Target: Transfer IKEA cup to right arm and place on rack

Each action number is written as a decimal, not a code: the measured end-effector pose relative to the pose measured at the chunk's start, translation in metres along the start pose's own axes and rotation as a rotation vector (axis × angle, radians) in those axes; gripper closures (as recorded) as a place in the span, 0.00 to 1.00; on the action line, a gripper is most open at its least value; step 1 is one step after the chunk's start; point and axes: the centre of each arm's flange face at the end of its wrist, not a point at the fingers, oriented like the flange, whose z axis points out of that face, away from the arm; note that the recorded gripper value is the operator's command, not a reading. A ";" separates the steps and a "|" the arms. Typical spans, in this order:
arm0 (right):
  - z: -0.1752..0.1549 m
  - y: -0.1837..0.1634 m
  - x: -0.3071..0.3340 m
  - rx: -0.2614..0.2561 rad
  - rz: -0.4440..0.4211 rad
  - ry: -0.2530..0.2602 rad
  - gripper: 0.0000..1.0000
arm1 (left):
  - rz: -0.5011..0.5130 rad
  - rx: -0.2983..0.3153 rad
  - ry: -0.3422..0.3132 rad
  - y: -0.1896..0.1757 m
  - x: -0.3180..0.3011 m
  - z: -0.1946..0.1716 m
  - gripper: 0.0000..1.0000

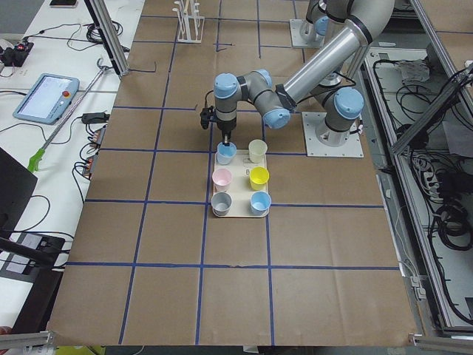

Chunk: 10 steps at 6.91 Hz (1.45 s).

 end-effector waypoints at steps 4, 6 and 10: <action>0.001 0.000 0.000 -0.001 0.000 0.000 0.00 | 0.005 -0.030 0.022 -0.040 -0.023 -0.100 1.00; 0.000 0.000 0.000 0.000 0.000 0.000 0.00 | 0.006 -0.073 0.047 -0.057 -0.034 -0.159 1.00; 0.001 0.000 0.000 -0.001 0.000 0.000 0.00 | 0.041 -0.054 0.021 -0.069 -0.021 -0.207 1.00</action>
